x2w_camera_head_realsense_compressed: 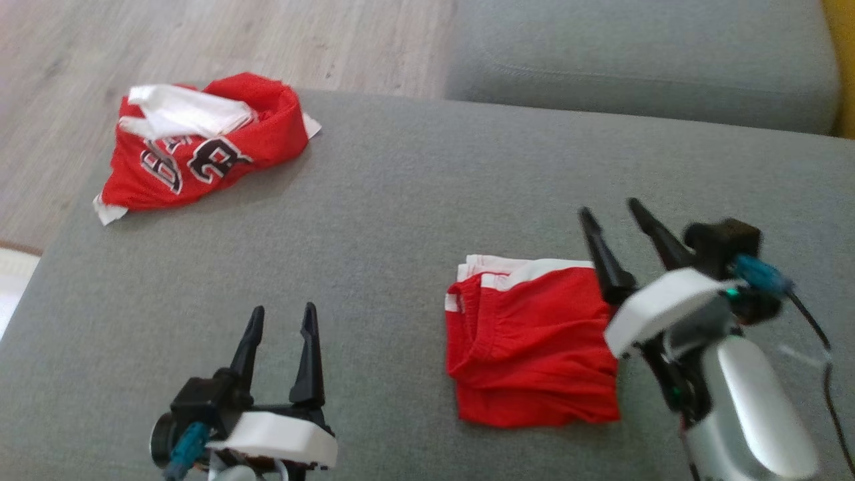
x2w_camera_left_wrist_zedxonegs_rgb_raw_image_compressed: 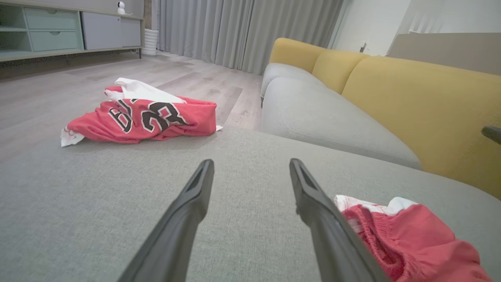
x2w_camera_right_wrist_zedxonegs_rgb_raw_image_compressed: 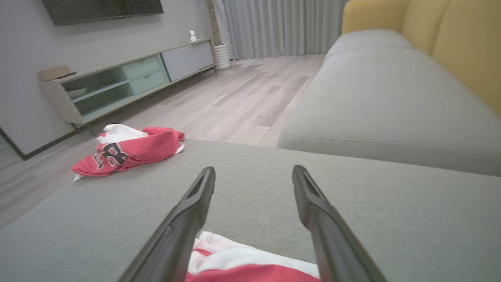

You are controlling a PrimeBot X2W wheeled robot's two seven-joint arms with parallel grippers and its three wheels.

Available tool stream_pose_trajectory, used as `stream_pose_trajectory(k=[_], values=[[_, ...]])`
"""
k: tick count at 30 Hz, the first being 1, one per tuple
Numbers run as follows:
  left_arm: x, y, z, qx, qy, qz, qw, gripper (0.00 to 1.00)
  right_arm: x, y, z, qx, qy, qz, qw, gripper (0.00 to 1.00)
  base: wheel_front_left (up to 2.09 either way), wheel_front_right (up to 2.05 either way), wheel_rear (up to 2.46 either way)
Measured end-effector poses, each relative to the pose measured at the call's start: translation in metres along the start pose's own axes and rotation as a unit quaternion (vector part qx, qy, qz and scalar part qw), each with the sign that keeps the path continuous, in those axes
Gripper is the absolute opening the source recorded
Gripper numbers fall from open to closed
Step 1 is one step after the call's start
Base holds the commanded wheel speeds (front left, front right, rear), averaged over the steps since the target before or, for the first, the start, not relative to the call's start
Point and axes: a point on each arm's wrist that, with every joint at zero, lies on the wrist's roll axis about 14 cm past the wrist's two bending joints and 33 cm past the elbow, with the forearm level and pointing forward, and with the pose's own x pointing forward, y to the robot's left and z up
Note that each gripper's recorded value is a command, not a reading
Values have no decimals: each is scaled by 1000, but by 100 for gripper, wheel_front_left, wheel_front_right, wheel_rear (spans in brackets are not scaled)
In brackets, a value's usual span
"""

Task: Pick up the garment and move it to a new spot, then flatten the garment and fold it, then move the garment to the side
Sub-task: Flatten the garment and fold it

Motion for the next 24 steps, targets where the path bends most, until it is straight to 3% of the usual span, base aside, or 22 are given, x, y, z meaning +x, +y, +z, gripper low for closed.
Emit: stream_pose_trajectory(k=[7, 17, 24], values=[[1, -12, 6, 4, -13, -20, 1000, 100, -53, -41, 1, -21, -44, -83, 995, 100, 0, 0, 0], [-13, -11, -17, 3, 25, -24, 999, 100, -108, -56, -22, 4, -58, -135, 989, 100, 0, 0, 0], [-18, -3, -27, 7, 42, -13, 999, 100, -116, -57, -30, 7, -55, -142, 988, 100, 0, 0, 0]])
